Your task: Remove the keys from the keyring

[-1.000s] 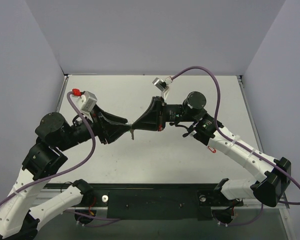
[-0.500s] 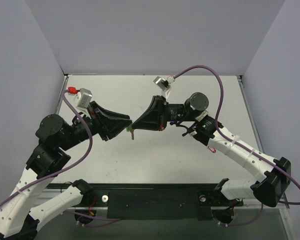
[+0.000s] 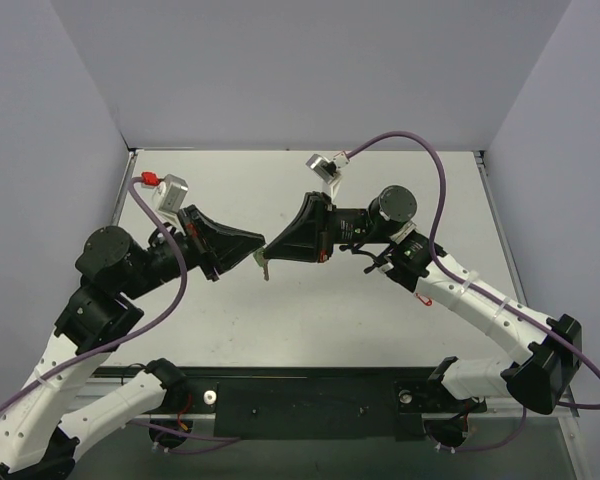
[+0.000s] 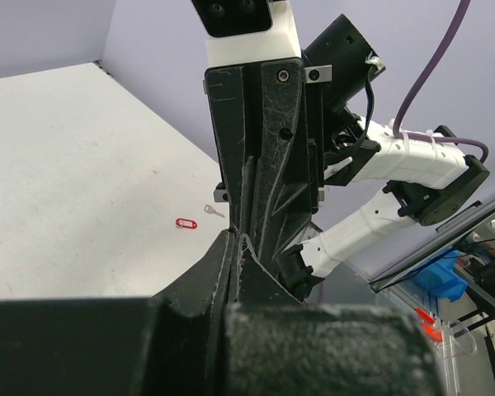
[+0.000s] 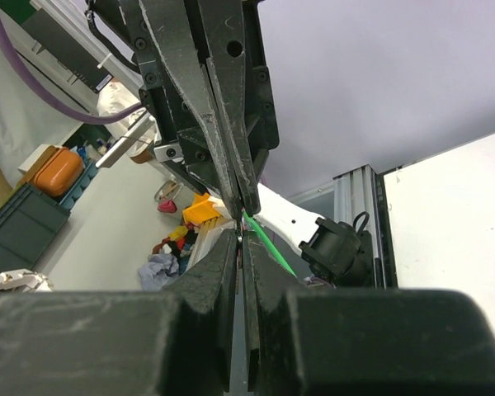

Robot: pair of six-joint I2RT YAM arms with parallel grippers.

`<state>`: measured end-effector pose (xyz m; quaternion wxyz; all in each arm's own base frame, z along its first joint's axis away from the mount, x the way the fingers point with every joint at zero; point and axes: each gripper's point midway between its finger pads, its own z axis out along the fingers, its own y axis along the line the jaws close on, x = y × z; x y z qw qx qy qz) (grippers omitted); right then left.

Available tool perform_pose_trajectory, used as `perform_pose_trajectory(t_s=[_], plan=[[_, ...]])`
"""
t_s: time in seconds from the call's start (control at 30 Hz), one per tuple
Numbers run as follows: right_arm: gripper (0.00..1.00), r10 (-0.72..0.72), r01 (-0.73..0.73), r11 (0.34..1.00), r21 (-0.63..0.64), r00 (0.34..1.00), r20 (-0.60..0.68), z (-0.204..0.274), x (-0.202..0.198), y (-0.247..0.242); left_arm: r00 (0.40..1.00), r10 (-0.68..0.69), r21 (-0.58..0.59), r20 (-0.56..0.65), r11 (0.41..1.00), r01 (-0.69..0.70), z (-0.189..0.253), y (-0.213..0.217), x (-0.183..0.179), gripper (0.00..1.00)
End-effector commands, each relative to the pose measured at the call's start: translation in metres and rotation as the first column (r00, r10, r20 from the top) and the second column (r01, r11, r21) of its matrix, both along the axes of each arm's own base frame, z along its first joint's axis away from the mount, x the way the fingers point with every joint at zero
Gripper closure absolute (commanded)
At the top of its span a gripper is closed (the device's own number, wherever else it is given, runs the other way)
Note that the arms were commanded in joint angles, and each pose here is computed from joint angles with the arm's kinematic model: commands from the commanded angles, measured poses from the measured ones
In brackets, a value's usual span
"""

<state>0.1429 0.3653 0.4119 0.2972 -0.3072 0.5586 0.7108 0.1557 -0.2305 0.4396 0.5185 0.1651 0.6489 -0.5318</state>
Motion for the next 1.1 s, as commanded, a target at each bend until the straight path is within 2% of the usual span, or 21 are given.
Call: perform_pose_trajectory(t_s=[0.0, 0.3, 0.33, 0.37, 0.43, 0.47, 0.73, 1.07], plan=[[1.00, 0.000, -0.011, 0.995, 0.098, 0.994, 0.109, 0.030, -0.012, -0.012, 1.000, -0.008, -0.042, 0.014, 0.999, 0.008, 0.012, 0.001, -0.004, 1.00], [0.98, -0.053, 0.045, 0.992, 0.117, 0.996, 0.071, 0.035, 0.001, -0.007, 0.991, 0.135, -0.155, 0.008, 0.979, -0.132, 0.022, 0.017, 0.012, 1.00], [0.85, -0.052, 0.044, 0.991, 0.126, 0.997, 0.065, 0.037, 0.000, -0.007, 0.990, 0.143, -0.163, 0.009, 0.977, -0.139, 0.024, 0.018, 0.013, 1.00], [0.76, -0.059, 0.051, 0.990, 0.131, 0.996, 0.059, 0.038, 0.002, -0.007, 0.987, 0.158, -0.172, 0.005, 0.973, -0.155, 0.025, 0.020, 0.015, 1.00], [0.63, -0.073, 0.065, 0.987, 0.148, 0.996, 0.049, 0.040, 0.004, -0.007, 0.984, 0.179, -0.185, 0.005, 0.967, -0.175, 0.027, 0.022, 0.019, 1.00], [0.62, -0.086, 0.078, 0.983, 0.164, 0.995, 0.042, 0.044, 0.007, -0.008, 0.983, 0.183, -0.192, 0.006, 0.965, -0.178, 0.028, 0.022, 0.020, 1.00], [0.61, -0.050, 0.052, 0.961, 0.270, 0.999, -0.012, 0.060, 0.010, -0.006, 0.970, 0.242, -0.259, -0.018, 0.936, -0.238, 0.029, 0.028, 0.031, 1.00], [0.65, -0.021, 0.033, 0.958, 0.284, 0.999, -0.048, 0.057, 0.016, 0.001, 0.962, 0.272, -0.311, -0.022, 0.913, -0.265, 0.031, 0.034, 0.035, 1.00]])
